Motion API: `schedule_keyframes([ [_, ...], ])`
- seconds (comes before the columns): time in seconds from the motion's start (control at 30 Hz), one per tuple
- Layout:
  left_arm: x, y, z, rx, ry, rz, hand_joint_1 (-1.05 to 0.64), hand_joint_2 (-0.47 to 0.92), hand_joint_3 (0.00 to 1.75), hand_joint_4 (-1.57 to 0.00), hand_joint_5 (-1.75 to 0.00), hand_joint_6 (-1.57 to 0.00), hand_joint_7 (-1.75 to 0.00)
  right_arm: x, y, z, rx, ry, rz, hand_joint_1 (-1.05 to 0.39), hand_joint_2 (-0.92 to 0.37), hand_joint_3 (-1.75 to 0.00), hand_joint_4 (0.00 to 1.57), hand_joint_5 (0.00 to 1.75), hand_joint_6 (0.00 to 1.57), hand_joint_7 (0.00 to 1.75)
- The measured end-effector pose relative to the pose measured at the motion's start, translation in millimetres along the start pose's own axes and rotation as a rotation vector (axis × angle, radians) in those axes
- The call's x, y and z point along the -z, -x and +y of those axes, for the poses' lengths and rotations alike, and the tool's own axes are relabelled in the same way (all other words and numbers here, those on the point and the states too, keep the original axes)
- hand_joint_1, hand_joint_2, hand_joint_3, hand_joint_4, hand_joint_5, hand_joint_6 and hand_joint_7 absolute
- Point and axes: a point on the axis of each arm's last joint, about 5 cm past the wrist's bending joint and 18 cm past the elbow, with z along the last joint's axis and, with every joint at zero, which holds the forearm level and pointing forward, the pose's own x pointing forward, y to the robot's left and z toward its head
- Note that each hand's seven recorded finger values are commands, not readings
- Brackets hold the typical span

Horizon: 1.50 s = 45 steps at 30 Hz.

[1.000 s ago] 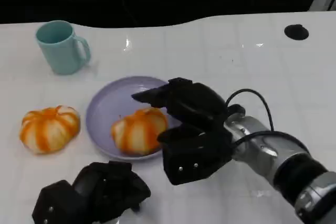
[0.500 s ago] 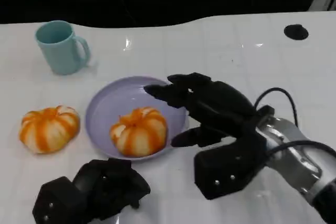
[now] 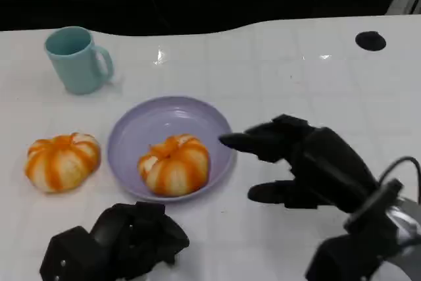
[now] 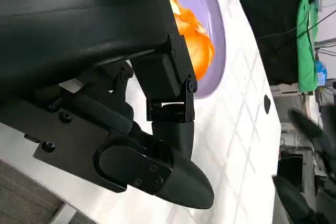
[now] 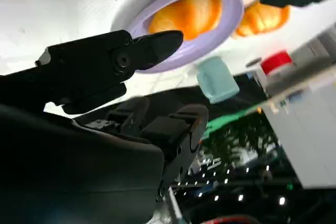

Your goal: Grasp the bread from the table and place it into the plate.

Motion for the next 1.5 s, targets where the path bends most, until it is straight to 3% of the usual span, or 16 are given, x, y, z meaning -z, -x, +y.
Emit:
schedule_keyframes([
  [0.1, -0.3, -0.1, -0.2, 0.001, 0.000, 0.004, -1.01, 0.88, 0.00, -0.86, -1.54, -1.25, -0.77, 2.9, 13.8, 0.1, 0.035, -0.025, 0.019, -0.18, -0.87, -0.06, 0.84, 0.94, 0.99, 0.35],
  [0.13, -0.8, 0.0, -0.3, 0.001, 0.000, 0.003, -1.01, 0.88, 0.00, -0.86, -1.54, -1.25, -0.77, 3.4, 18.9, 0.4, 0.061, -0.050, 0.027, -0.16, -0.76, -0.29, 0.84, 1.04, 1.01, 0.41],
  [0.17, -1.3, 0.0, -0.4, 0.002, 0.000, 0.002, -1.00, 0.88, 0.00, -0.86, -1.55, -1.25, -0.77, 3.9, 23.4, 0.6, 0.081, -0.069, 0.033, -0.15, -0.57, -0.70, 0.85, 1.14, 1.01, 0.51],
  [0.2, -1.6, 0.2, -0.5, 0.001, 0.000, 0.001, -1.00, 0.88, 0.00, -0.86, -1.55, -1.25, -0.77, 4.5, 27.9, 1.0, 0.099, -0.089, 0.039, -0.14, -0.47, -0.91, 0.85, 1.23, 0.99, 0.62],
  [0.3, -1.6, 0.9, -0.7, 0.001, -0.001, 0.002, -1.00, 0.89, 0.00, -0.86, -1.55, -1.24, -0.77, 5.1, 39.6, 3.1, 0.124, -0.117, 0.064, -0.12, -0.35, -1.19, 0.87, 1.49, 0.92, 0.96],
  [0.4, -1.3, 1.5, -0.8, 0.000, -0.002, 0.005, -1.02, 0.89, 0.00, -0.87, -1.56, -1.24, -0.77, 5.6, 51.8, 6.2, 0.128, -0.129, 0.103, -0.12, -0.34, -1.25, 0.83, 1.64, 0.85, 1.18],
  [0.6, -2.7, 1.1, -1.1, -0.004, -0.004, 0.002, -1.01, 0.91, 0.01, -0.88, -1.54, -1.23, -0.77, -0.6, 72.2, 12.5, 0.127, -0.163, 0.156, -0.16, -0.36, -1.28, 0.75, 1.74, 0.71, 1.41],
  [0.9, -2.8, 1.5, -0.2, -0.001, -0.016, 0.002, -1.01, 0.91, 0.00, -0.93, -1.49, -1.20, -0.78, -12.4, 85.7, 17.1, 0.122, -0.227, 0.279, -0.19, -0.46, -1.20, 0.77, 1.75, 0.60, 1.56],
  [1.5, 1.5, 3.6, 3.8, -0.014, -0.010, 0.023, -1.01, 0.90, 0.00, -0.97, -1.47, -1.21, -0.79, 0.3, 84.5, 28.4, 0.137, -0.203, 0.287, -0.23, -0.42, -1.18, 0.78, 1.75, 0.60, 1.59],
])
